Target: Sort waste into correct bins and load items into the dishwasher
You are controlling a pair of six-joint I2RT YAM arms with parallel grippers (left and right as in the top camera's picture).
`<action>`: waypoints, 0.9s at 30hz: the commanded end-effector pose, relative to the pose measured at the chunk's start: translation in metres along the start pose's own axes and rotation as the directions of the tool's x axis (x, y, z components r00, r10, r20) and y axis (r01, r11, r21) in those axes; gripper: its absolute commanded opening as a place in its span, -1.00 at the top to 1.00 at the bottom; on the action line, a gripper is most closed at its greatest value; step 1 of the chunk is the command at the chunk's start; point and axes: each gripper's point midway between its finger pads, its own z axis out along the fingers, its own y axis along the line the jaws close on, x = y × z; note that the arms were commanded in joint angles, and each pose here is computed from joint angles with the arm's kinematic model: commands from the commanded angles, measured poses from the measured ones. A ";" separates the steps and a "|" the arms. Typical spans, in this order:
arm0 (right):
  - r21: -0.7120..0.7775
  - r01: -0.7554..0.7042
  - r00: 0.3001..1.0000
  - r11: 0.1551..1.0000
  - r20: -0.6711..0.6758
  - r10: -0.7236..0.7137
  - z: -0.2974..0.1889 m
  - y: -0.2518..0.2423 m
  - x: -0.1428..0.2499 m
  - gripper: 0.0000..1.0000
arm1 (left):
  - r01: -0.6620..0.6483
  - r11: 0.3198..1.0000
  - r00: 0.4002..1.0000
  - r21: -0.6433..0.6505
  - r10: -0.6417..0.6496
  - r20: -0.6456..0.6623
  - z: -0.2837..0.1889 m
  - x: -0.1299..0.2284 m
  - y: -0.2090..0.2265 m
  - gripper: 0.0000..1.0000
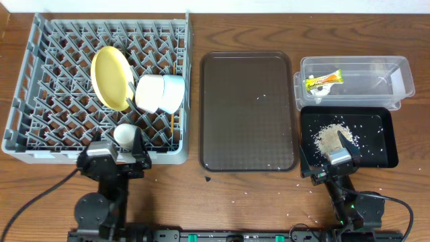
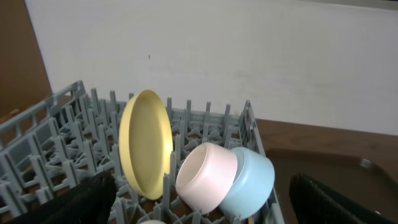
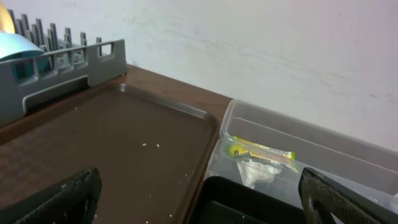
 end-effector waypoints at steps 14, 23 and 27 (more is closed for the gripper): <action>0.021 0.006 1.000 1.000 -0.004 -0.006 -0.001 -0.005 0.001 -0.99 | -0.006 1.000 0.999 0.002 0.006 0.042 0.021 0.072 0.007 -0.81; 0.022 0.006 1.000 1.000 -0.004 -0.006 -0.001 -0.005 0.001 -0.98 | -0.013 1.000 0.999 -0.001 0.013 -0.032 0.023 0.097 0.008 -0.81; 0.022 0.006 1.000 1.000 -0.004 -0.006 -0.001 -0.005 0.001 -0.98 | -0.014 1.000 0.999 -0.003 0.014 -0.047 0.023 0.101 0.009 -0.81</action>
